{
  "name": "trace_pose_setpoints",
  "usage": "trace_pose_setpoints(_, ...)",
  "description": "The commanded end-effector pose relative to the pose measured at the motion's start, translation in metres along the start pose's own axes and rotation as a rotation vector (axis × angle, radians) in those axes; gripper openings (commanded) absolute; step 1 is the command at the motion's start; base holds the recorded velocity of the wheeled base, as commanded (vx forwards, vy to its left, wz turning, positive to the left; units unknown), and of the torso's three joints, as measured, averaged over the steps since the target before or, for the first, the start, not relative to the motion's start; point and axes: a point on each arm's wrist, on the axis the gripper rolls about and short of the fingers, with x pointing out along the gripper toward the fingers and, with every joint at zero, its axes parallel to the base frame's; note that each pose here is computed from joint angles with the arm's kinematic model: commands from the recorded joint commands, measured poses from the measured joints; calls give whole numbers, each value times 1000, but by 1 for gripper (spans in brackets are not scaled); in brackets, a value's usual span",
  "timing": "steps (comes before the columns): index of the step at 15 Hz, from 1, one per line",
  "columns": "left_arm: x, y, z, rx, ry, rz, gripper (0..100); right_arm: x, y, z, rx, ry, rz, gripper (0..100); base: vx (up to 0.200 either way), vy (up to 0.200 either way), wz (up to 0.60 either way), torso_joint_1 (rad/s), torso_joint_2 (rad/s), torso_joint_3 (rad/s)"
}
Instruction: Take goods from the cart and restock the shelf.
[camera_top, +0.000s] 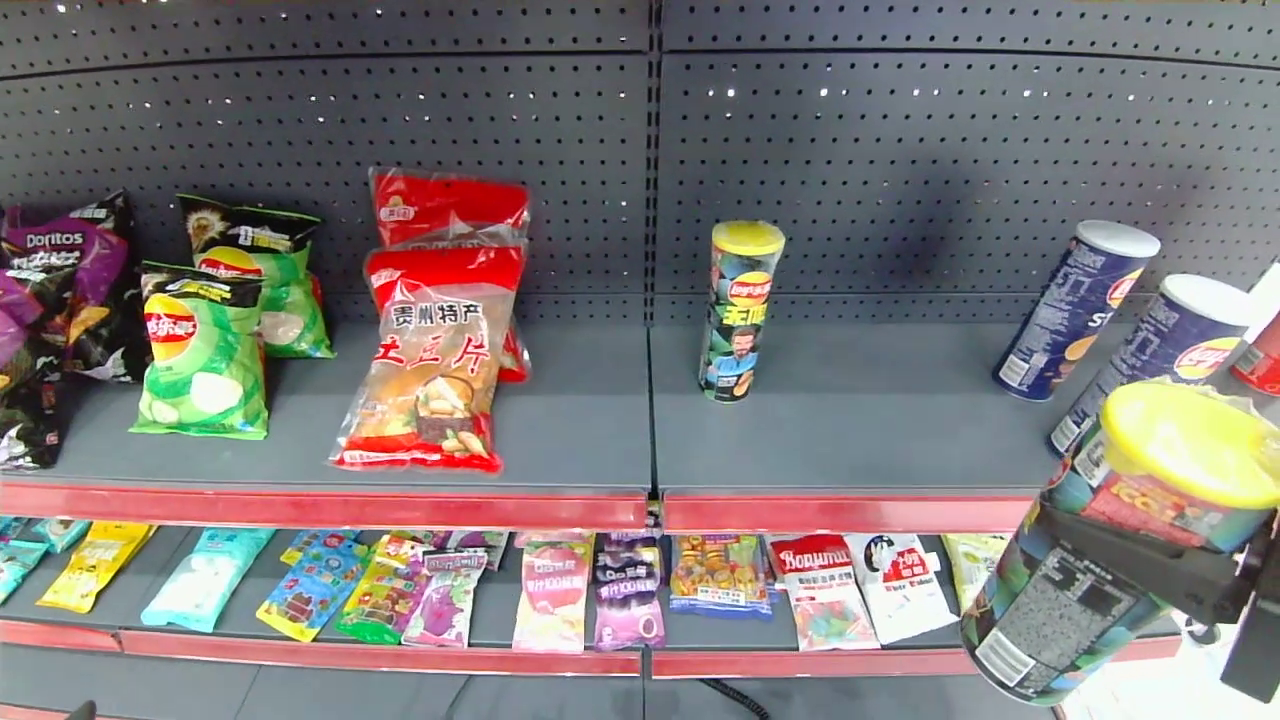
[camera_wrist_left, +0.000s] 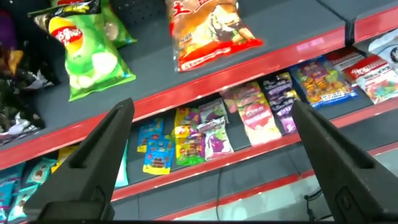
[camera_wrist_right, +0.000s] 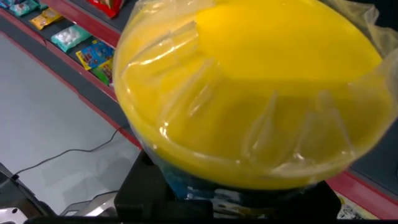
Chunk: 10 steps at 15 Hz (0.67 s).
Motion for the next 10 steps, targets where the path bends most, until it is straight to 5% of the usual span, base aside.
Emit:
trace_pose_setpoints(1, 1, 0, -1, 1, 7, -2, 100, 1, 0, 0, 0, 1, 2, 0, 200, 0, 0, 2, 2, -2)
trace_pose_setpoints(3, 1, -1, -2, 3, 12, -5, 100, 1, 0, 0, 0, 0, 1, 0, 200, 0, 0, -15, -2, 5)
trace_pose_setpoints(6, 1, -1, -2, 5, 8, -11, 100, 0, 0, 0, 3, -3, 1, 0, 0, 0, 0, 0, 0, 0)
trace_pose_setpoints(10, 9, -4, 0, 51, 30, -87, 100, -21, 3, 4, -13, -86, -20, 0, 0, 0, 0, 0, 0, 0)
